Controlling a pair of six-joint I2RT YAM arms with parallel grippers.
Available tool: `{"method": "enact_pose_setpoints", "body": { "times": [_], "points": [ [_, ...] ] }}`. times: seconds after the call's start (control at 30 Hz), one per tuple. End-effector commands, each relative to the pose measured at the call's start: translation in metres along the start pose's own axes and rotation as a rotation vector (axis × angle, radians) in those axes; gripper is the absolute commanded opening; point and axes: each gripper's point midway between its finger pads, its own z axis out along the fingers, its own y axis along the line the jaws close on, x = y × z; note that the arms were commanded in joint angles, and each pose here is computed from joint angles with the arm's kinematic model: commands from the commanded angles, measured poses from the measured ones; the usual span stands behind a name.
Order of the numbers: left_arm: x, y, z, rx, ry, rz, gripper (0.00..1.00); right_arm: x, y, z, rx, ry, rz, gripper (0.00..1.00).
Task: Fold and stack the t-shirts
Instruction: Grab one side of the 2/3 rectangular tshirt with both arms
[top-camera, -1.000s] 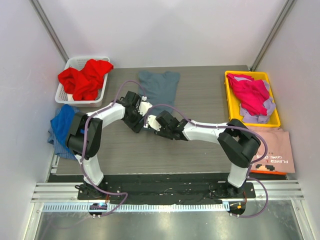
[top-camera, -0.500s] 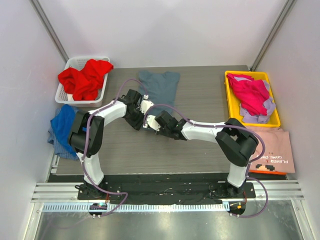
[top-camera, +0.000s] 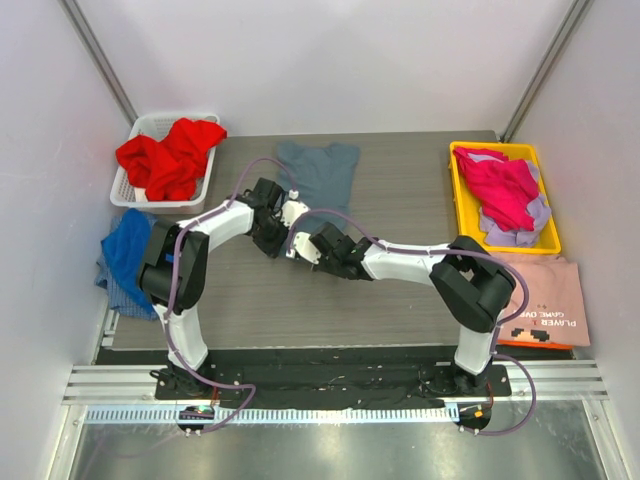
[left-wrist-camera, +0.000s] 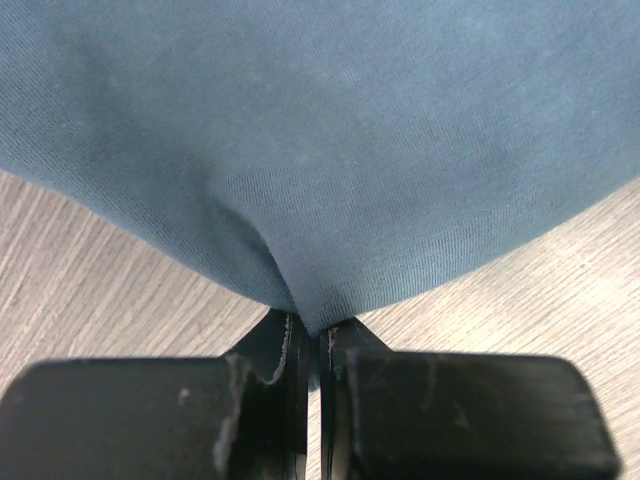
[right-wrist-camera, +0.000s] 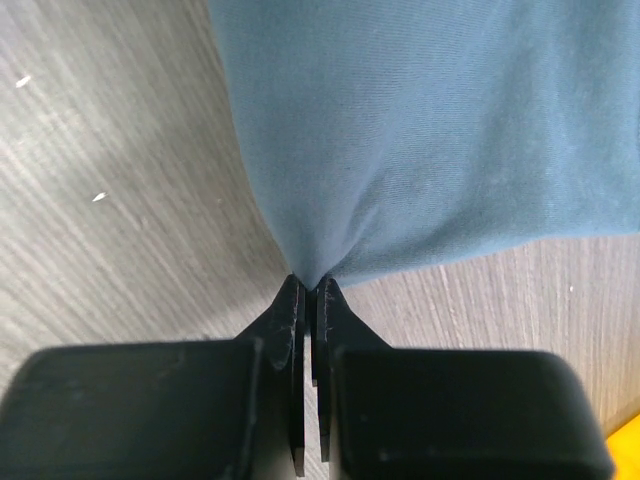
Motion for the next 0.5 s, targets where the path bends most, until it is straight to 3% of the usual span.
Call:
{"method": "enact_pose_setpoints", "body": {
  "times": [0.0,0.47],
  "points": [
    [0.010,-0.008,-0.017,0.015,0.016,-0.005,0.00,-0.018,0.002,-0.025,-0.030,-0.045,0.010,0.01],
    [0.063,-0.065,-0.034,0.035,0.100,0.100,0.00,-0.013,0.103,-0.081,-0.278,-0.085,-0.098,0.01]
  ]
}}
